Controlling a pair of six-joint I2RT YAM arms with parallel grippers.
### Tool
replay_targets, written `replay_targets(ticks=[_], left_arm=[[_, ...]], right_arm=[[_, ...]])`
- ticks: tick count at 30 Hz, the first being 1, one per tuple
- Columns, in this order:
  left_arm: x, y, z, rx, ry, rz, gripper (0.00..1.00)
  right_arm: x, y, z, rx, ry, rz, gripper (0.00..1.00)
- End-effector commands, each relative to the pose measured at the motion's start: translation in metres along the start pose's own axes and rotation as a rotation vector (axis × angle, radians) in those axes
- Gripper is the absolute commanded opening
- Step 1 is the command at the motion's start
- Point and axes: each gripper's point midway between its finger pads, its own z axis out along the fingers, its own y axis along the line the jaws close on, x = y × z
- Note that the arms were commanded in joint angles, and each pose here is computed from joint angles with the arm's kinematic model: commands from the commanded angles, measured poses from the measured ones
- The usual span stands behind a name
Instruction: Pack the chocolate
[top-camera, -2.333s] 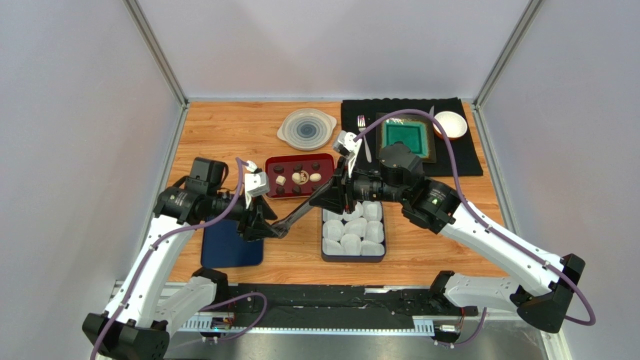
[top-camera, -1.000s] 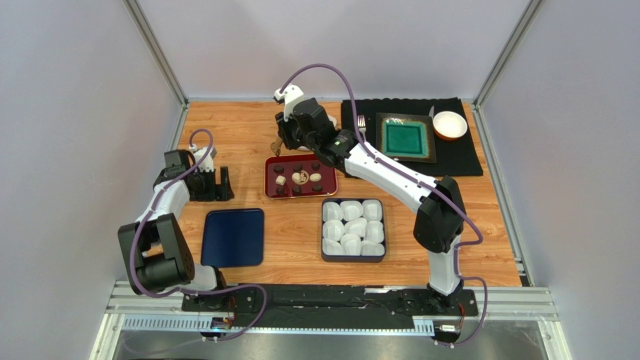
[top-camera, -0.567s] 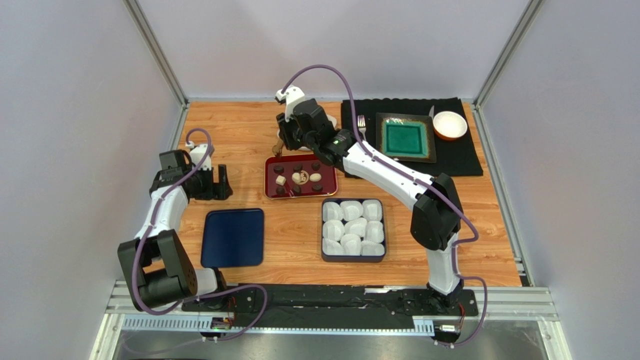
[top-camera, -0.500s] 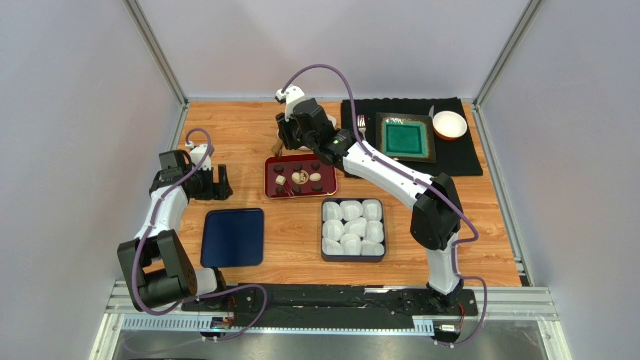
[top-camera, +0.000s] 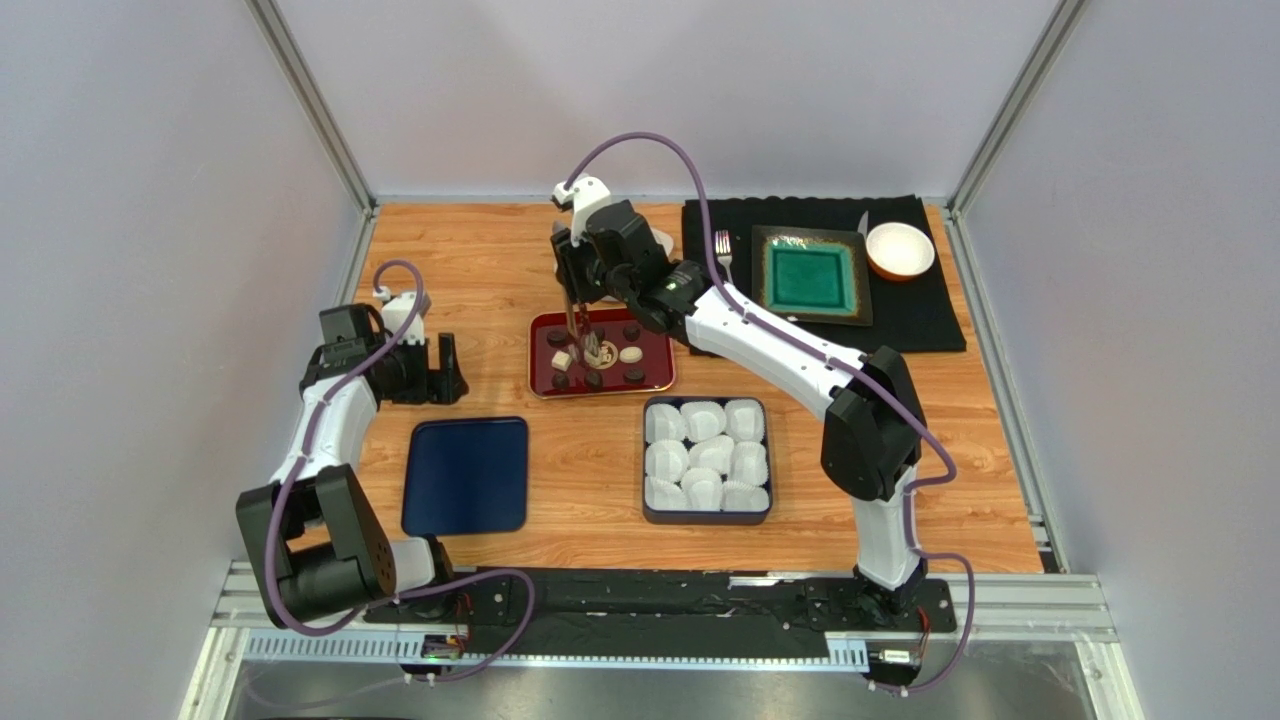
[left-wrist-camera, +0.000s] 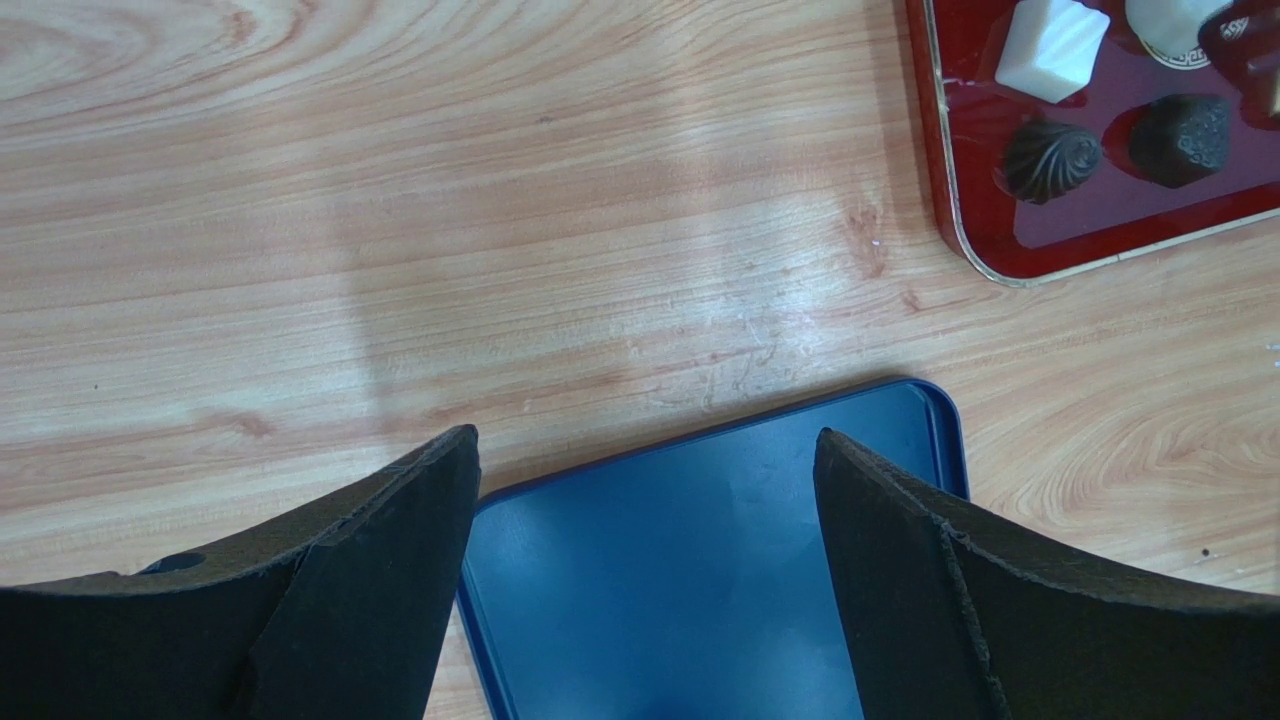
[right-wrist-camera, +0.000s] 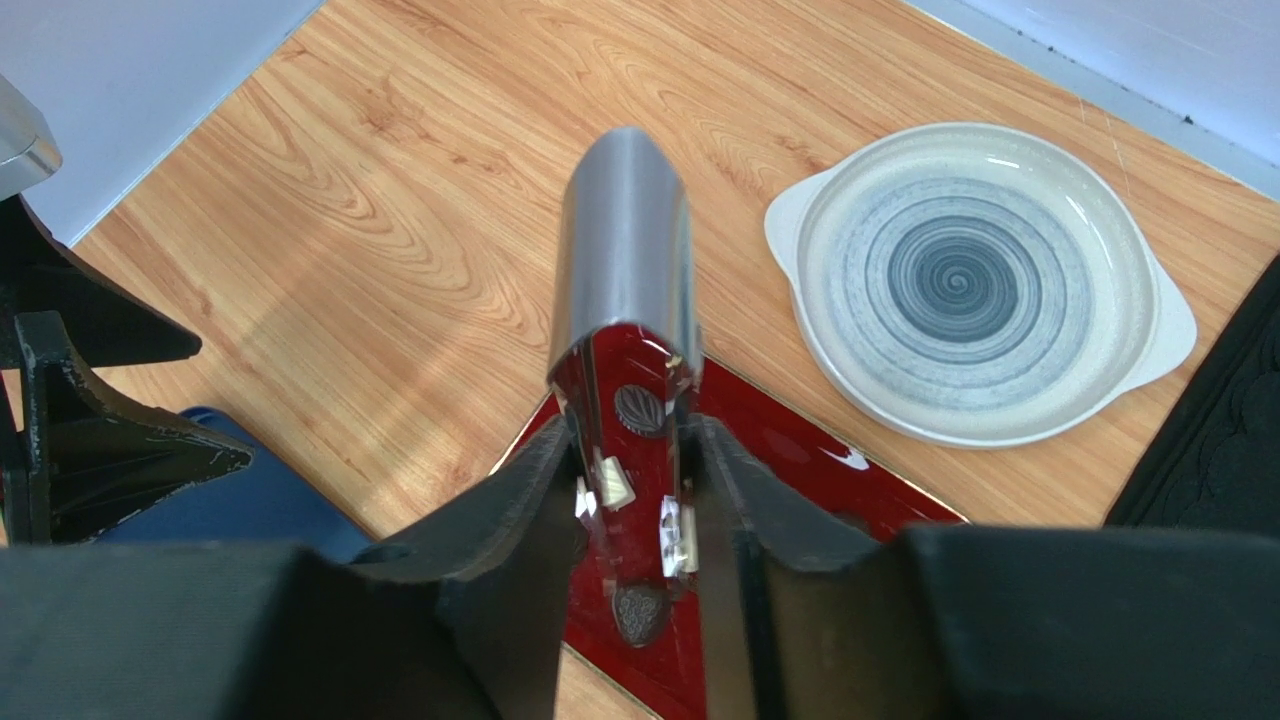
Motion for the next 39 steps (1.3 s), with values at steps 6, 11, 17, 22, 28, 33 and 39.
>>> replay_targets(ticks=[6,11,17,22,28,33,39], left_arm=[[-0.01,-0.005,-0.009,0.021,-0.052,0.031,0.9],[-0.011,-0.008,-0.011,0.029,-0.058,0.03,0.9],[-0.009,-0.008,-0.01,0.034,-0.056,0.029,0.9],[-0.009,-0.008,-0.01,0.031,-0.057,0.034,0.91],[-0.012,-0.01,-0.013,0.034,-0.071,0.042,0.9],[-0.014,-0.01,-0.015,0.034,-0.077,0.048,0.91],[-0.012,-0.01,-0.015,0.033,-0.075,0.053,0.91]], right_arm=[[-0.045,0.008,-0.01,-0.04,-0.141,0.023,0.25],[-0.057,0.013,-0.004,-0.051,-0.168,0.026,0.29],[-0.063,0.014,0.008,-0.051,-0.191,0.032,0.31],[-0.067,0.017,0.016,-0.061,-0.205,0.042,0.31],[-0.061,0.017,0.025,-0.06,-0.2,0.052,0.34],[-0.06,0.019,0.029,-0.064,-0.206,0.055,0.37],[-0.061,0.017,0.032,-0.06,-0.211,0.054,0.39]])
